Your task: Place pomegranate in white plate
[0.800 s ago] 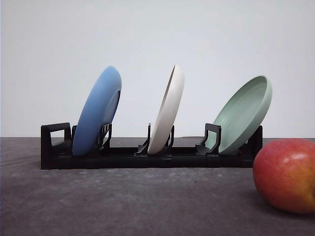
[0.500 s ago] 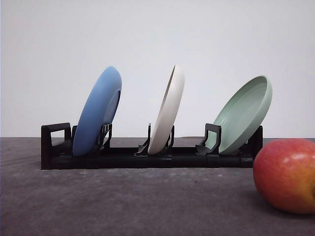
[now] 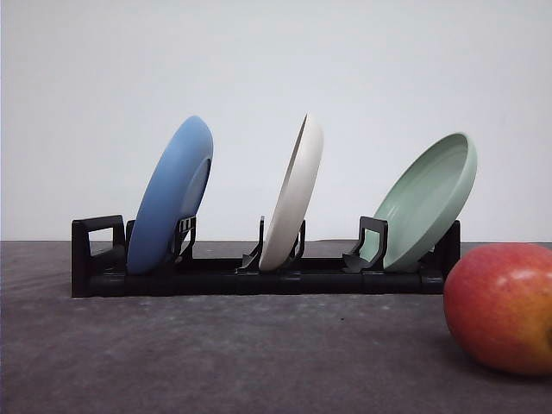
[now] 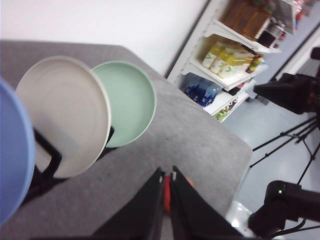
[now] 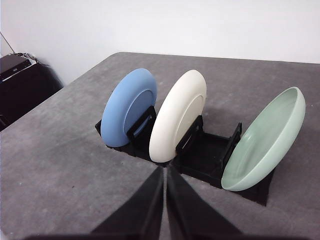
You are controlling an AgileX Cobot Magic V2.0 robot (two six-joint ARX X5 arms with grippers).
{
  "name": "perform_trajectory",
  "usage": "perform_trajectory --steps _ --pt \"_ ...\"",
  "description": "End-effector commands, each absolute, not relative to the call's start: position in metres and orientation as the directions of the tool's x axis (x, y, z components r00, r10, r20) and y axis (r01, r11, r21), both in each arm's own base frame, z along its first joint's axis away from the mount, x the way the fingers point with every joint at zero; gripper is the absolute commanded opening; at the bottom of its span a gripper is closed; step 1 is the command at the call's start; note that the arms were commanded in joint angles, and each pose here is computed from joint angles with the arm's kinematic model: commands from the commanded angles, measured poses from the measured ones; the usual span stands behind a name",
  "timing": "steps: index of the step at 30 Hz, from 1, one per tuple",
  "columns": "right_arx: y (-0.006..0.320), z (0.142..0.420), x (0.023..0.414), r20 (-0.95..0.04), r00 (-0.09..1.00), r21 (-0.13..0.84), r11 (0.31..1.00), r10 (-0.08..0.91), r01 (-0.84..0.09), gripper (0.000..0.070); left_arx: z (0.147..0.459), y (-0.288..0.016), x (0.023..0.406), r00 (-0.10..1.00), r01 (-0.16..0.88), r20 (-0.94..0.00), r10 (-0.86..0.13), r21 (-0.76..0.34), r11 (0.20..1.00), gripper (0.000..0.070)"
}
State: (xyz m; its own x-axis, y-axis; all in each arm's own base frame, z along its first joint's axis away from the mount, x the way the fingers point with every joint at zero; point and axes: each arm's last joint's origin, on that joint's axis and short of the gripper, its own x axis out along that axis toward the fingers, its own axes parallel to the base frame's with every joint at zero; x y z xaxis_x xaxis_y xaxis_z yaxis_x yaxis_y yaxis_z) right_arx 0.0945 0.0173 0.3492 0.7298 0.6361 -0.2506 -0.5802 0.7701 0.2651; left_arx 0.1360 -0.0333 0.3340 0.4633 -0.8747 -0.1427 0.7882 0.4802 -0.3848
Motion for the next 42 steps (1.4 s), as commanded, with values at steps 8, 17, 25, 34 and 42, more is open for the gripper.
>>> perform_trajectory --steps 8,17,25,34,42 --pt "0.017 0.355 0.095 -0.236 0.734 0.238 0.77 0.637 -0.592 0.0285 0.335 -0.039 0.144 0.473 0.8 -0.161 -0.866 -0.334 0.499 0.0517" --pt "0.017 0.353 0.098 -0.247 0.73 0.25 0.769 0.638 -0.588 0.0667 0.317 -0.07 0.18 0.471 0.738 -0.275 -0.838 -0.398 0.545 0.0673" --pt "0.017 0.353 0.098 -0.246 0.73 0.257 0.769 0.638 -0.585 0.0667 0.316 -0.141 0.238 0.419 0.692 -0.453 -0.787 -0.402 0.6 0.0672" --pt "0.017 0.353 0.098 -0.247 0.73 0.256 0.769 0.638 -0.585 0.0667 0.323 -0.221 0.296 0.436 0.65 -0.612 -0.66 -0.292 0.701 0.0666" --pt "0.017 0.353 0.098 -0.247 0.73 0.256 0.769 0.638 -0.585 0.0667 0.31 -0.251 0.319 0.417 0.646 -0.648 -0.637 -0.281 0.71 0.0631"
